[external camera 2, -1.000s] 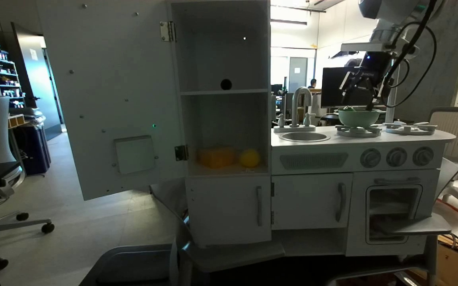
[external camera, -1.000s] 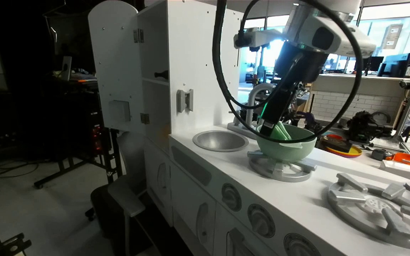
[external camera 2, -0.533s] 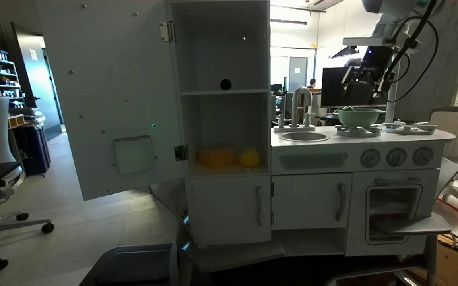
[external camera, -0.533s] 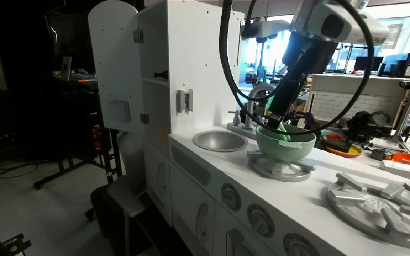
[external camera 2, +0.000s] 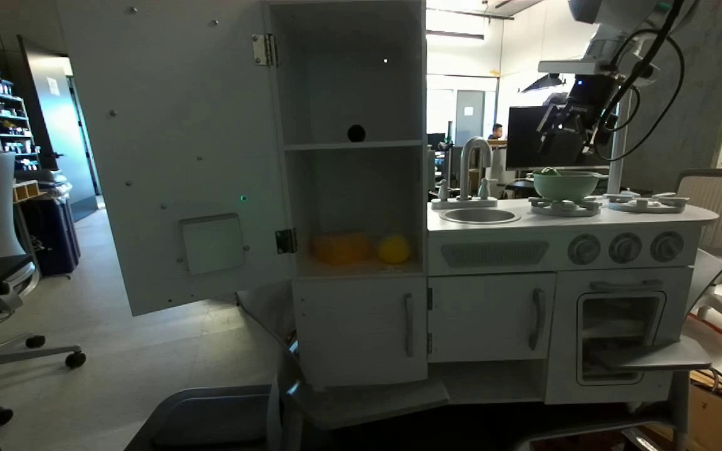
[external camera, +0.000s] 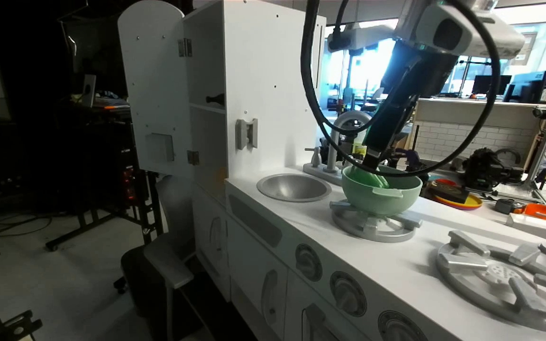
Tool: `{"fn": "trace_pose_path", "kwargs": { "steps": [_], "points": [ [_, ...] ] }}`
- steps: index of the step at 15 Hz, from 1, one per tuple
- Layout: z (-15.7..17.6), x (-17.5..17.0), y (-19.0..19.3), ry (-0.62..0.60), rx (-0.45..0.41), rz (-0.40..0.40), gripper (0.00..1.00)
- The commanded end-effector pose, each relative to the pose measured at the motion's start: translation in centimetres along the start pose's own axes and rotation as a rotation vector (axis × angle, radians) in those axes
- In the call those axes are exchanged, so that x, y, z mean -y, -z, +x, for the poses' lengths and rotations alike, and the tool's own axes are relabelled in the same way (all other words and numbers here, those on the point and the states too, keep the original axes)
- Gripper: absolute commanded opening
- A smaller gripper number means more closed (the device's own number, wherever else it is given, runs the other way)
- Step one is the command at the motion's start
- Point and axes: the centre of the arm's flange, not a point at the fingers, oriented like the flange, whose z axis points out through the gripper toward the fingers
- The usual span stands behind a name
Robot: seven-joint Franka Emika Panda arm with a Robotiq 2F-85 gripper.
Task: Open the right door of the cabinet, put the black bottle from the counter and the green toy from the pot in the cabinet.
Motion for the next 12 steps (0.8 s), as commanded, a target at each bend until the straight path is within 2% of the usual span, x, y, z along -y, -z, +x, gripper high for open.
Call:
{"fn": "trace_pose_path", "kwargs": {
  "steps": [1, 3, 5, 6, 8, 9, 11, 12],
  "points": [
    [-0.4, 2.2, -0.8, -0.020, 0.007, 0.016, 1.00],
    [1.0, 2.3, -3.1, -0.019, 0.017, 0.016, 1.00],
    [-0.3, 2.5, -2.6, -0.020, 0.012, 0.005, 1.00],
    [0.9, 2.4, -4.0, -0.020, 0.023, 0.004, 1.00],
    [-0.5, 2.7, -3.2, -0.020, 0.019, -0.004, 1.00],
    [0.5, 2.5, -4.6, -0.017, 0.026, -0.009, 1.00],
    [-0.8, 2.7, -4.0, -0.016, 0.024, -0.023, 1.00],
    [-0.1, 2.5, -5.1, -0.015, 0.031, -0.024, 1.00]
  ]
}}
